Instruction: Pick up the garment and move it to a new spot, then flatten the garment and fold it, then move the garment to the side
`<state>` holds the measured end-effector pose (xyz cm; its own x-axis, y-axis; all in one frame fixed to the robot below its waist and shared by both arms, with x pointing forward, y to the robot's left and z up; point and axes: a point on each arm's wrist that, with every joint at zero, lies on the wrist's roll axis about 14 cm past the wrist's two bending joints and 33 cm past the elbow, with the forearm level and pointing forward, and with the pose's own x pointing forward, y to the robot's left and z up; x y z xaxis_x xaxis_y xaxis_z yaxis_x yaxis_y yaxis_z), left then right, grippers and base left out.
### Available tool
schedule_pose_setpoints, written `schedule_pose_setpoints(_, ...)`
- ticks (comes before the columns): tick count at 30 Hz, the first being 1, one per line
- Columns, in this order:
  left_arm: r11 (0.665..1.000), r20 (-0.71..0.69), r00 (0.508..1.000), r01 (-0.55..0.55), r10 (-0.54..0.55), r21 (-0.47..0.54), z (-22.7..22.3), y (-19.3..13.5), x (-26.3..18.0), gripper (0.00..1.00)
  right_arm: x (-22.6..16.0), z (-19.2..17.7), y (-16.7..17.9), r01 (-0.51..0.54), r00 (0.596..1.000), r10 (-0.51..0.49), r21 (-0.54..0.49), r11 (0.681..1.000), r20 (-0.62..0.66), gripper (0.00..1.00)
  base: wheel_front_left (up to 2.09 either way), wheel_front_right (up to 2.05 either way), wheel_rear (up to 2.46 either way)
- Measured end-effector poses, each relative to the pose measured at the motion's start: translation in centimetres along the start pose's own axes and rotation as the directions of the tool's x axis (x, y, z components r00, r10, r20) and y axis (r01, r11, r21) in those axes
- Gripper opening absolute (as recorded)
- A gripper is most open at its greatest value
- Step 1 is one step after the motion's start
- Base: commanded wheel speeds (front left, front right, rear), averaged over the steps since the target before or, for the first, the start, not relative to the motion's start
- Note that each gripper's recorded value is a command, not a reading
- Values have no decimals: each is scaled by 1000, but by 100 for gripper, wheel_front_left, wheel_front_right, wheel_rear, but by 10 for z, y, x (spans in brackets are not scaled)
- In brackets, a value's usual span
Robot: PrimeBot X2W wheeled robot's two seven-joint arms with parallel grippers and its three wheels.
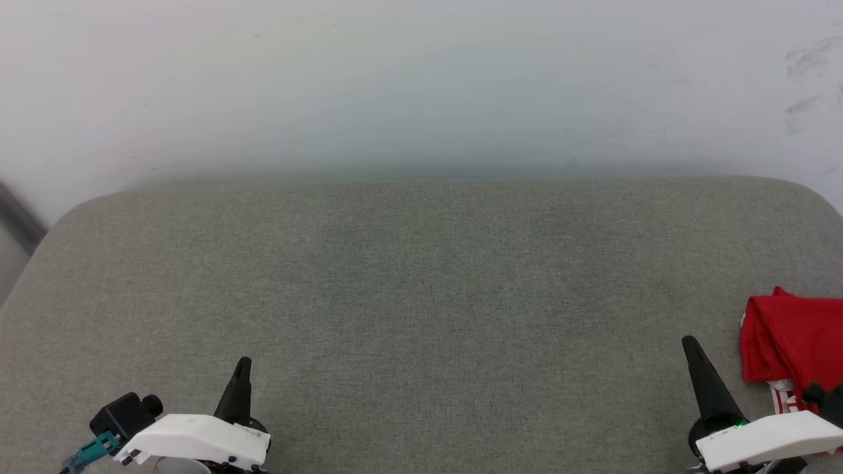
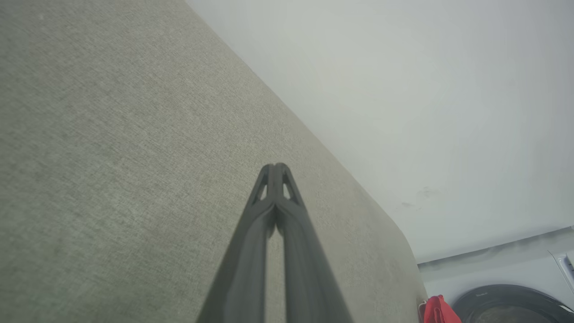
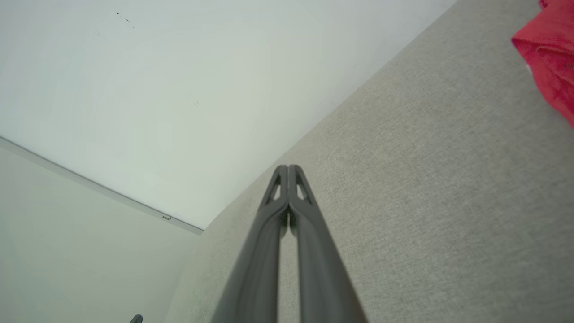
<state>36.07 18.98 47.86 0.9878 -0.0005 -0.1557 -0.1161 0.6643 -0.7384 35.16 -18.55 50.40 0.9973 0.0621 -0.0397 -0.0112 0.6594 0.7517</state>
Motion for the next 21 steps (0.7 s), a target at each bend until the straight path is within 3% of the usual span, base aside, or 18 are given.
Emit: schedule_pose_setpoints(21,967,7,1000,31,-30,-253,7,-6,9,0,12,6,-1,-8,1000,2,247,969,26,0,0,0,0)
